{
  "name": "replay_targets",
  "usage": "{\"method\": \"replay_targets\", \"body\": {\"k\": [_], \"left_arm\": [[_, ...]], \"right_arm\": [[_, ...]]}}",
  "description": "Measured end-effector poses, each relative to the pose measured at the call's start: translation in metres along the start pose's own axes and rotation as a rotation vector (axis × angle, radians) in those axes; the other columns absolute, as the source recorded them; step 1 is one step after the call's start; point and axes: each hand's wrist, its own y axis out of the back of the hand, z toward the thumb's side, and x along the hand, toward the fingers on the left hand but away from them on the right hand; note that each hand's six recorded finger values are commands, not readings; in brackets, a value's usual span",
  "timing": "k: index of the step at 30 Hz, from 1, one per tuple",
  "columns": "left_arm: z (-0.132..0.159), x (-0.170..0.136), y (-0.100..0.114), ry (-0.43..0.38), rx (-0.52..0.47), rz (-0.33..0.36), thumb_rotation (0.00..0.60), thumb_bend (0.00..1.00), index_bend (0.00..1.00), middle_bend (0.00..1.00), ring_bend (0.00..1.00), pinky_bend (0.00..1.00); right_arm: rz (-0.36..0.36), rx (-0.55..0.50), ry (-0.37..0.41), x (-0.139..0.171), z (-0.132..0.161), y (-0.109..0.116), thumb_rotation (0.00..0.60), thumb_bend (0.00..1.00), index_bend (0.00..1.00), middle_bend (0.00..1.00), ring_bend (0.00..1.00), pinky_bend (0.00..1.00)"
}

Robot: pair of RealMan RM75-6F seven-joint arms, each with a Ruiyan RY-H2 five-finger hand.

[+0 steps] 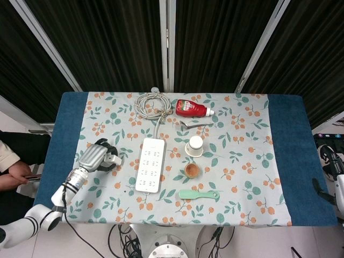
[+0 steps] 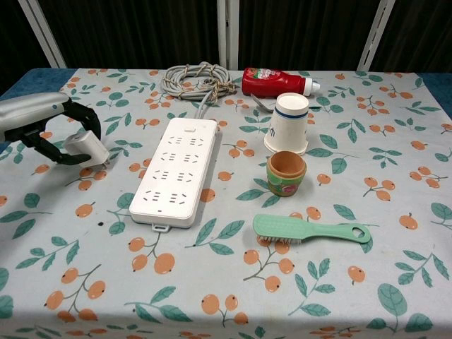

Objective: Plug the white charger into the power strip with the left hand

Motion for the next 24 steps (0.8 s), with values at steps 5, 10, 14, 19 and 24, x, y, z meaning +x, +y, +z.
{"method": "replay_targets", "body": {"k": [5,10,14,19,24], "left_arm": [[0.012,-0.003,0.009,-0.031,0.003,0.014,0.600,0.41,0.62,0.66,0.47,0.28],[0.038,-0.005,0.022,-0.073,0.022,0.029,0.600,0.44,0.63,0.69,0.52,0.28],[0.065,-0.002,0.034,-0.105,0.067,0.043,0.600,0.45,0.64,0.70,0.53,0.28],[0.082,0.008,0.038,-0.103,0.152,0.032,0.600,0.45,0.64,0.70,0.53,0.28],[0.092,0.024,0.036,-0.065,0.180,-0.003,0.600,0.45,0.64,0.70,0.53,0.28]], "right_arm": [[-0.009,-0.001,0.010,-0.002,0.002,0.001,0.600,0.25,0.02,0.19,0.00,0.03],[-0.009,-0.002,0.020,-0.005,0.005,-0.001,0.600,0.25,0.02,0.19,0.00,0.03],[-0.004,-0.002,0.028,-0.007,0.006,-0.002,0.600,0.26,0.02,0.19,0.00,0.03],[-0.002,-0.002,0.025,-0.008,0.005,-0.002,0.600,0.25,0.02,0.19,0.00,0.03],[0.000,-0.005,0.018,-0.007,0.003,-0.003,0.600,0.25,0.02,0.19,0.00,0.03]]}}
